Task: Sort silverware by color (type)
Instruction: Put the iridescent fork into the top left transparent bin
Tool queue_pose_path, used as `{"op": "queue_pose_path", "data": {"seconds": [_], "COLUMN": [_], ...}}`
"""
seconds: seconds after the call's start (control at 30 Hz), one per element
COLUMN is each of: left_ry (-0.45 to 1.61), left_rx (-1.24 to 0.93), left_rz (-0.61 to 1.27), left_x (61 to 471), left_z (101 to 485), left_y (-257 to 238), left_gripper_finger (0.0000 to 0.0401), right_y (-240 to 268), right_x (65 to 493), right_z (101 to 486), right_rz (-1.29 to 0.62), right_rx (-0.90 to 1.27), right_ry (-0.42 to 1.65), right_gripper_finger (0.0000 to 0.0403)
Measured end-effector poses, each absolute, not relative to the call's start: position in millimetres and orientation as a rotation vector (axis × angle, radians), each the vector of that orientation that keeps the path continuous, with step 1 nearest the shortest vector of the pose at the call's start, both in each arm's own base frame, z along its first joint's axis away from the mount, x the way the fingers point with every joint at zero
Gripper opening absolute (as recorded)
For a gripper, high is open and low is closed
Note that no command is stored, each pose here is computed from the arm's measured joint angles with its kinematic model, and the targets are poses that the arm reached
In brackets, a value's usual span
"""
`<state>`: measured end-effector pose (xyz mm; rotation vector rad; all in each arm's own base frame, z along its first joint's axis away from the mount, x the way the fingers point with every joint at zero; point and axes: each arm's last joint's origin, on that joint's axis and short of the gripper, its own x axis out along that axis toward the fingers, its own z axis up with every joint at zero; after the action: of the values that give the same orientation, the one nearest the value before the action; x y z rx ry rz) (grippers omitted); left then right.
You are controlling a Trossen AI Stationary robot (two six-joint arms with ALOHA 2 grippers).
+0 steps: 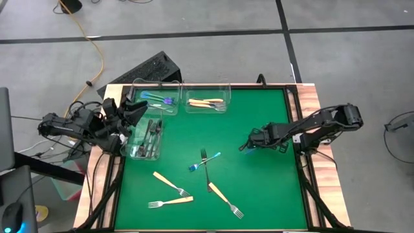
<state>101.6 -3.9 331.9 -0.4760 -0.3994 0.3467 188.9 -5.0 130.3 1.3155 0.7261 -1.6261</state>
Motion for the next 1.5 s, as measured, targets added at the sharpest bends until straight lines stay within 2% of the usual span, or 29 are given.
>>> {"op": "queue_pose_path", "data": {"seconds": [0.2, 0.53, 0.6, 0.87, 1.07, 1.3, 1.5], "left_ry": [-0.401, -0.402, -0.401, -0.402, -0.406, -0.439, -0.479], "left_rx": [-0.474, -0.474, -0.473, -0.473, -0.481, -0.502, -0.503], "left_rz": [0.348, 0.347, 0.344, 0.343, 0.340, 0.330, 0.327], "left_x": [102, 101, 102, 102, 101, 94, 83], "left_z": [332, 332, 332, 332, 332, 335, 338], "left_y": [-4, -4, -4, -4, -4, -2, 0], "left_gripper_finger": [0.0153, 0.0153, 0.0153, 0.0153, 0.0153, 0.0153, 0.0153], "right_y": [-1, 17, 19, 28, 32, 40, 35], "right_x": [194, 199, 200, 213, 224, 246, 270], "right_z": [130, 136, 137, 149, 165, 196, 229], "right_rz": [-1.619, -1.558, -1.547, -1.423, -1.359, -1.161, -0.997], "right_rx": [1.317, 1.360, 1.358, 1.353, 1.301, 1.209, 1.103], "right_ry": [0.746, 0.749, 0.750, 0.814, 0.788, 0.774, 0.654], "right_gripper_finger": [0.0150, 0.0023, 0.0011, 0.0008, 0.0007, 0.0007, 0.0006]}}
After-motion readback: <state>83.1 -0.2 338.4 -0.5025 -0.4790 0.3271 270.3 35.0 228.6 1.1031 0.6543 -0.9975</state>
